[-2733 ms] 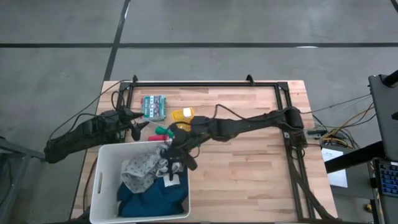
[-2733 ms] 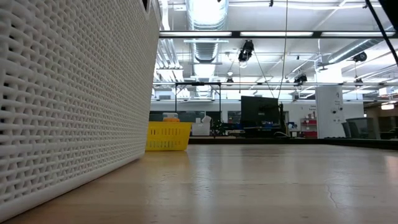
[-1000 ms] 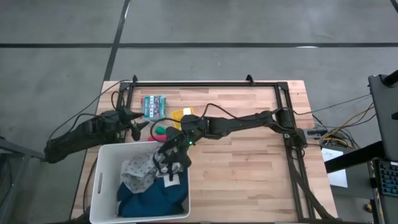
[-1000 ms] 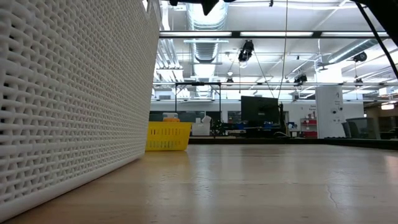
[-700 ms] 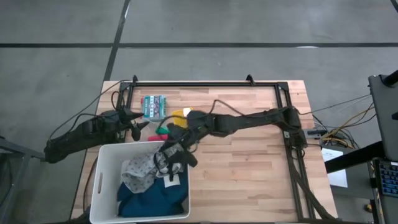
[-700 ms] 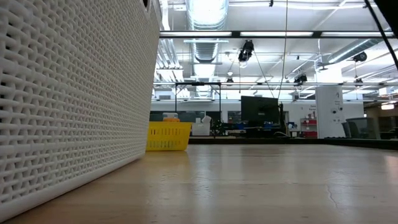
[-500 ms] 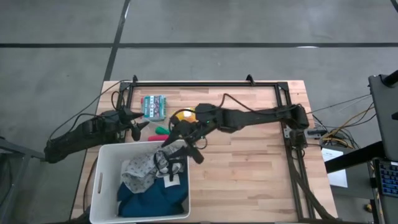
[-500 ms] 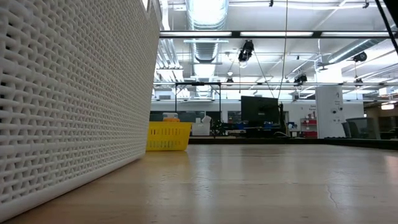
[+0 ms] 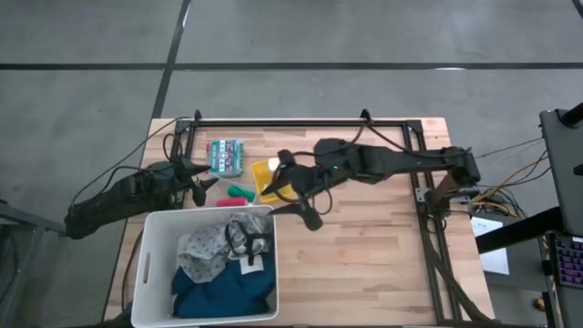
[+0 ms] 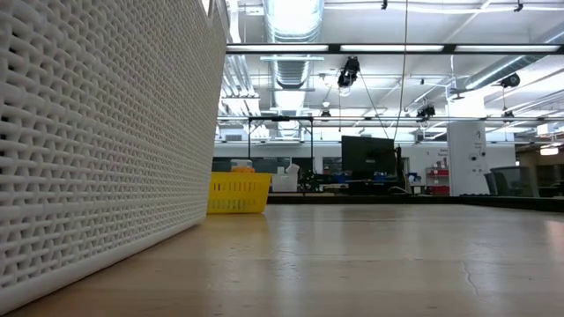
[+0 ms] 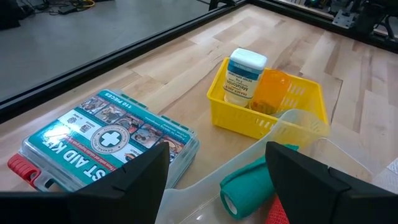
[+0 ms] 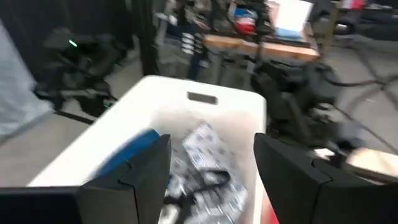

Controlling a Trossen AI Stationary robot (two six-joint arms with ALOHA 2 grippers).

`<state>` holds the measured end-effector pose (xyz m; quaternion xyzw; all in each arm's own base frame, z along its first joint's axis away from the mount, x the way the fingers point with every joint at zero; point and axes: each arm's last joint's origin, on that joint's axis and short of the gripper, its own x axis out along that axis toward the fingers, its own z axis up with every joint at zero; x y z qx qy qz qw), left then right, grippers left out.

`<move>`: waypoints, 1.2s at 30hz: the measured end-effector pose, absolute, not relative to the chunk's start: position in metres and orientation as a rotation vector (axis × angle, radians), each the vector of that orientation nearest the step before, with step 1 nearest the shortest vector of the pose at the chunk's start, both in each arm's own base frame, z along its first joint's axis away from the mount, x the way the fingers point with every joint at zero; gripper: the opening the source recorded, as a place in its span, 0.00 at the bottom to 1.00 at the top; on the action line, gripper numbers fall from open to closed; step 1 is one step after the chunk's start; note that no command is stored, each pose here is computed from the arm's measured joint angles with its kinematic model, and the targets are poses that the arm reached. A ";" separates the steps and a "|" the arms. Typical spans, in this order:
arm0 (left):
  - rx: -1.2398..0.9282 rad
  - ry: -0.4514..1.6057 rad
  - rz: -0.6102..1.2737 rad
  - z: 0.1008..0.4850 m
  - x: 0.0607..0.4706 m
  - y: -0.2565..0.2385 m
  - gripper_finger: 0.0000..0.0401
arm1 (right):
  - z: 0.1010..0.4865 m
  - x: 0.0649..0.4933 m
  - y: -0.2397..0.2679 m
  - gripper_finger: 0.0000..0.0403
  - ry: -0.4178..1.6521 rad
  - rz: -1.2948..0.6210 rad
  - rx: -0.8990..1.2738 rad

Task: Pick & place medical supplies in basket/bin
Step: Return to Home Position

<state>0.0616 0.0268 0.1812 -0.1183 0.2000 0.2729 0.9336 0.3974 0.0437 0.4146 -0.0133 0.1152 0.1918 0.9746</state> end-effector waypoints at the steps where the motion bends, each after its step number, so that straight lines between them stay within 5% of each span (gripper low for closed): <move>1: -0.242 0.409 0.559 0.181 0.062 0.027 0.68 | 0.415 0.394 0.045 0.55 0.246 0.360 -0.044; 10: -0.242 0.408 0.559 0.181 0.062 0.027 0.68 | 0.414 0.354 0.056 0.52 0.270 0.170 -0.129; 26: -0.242 0.409 0.558 0.181 0.062 0.027 0.68 | 0.380 0.249 0.036 0.15 0.119 0.047 -0.070; 36: -0.242 0.409 0.559 0.181 0.062 0.027 0.68 | 0.351 0.184 0.024 0.02 0.075 -0.010 -0.033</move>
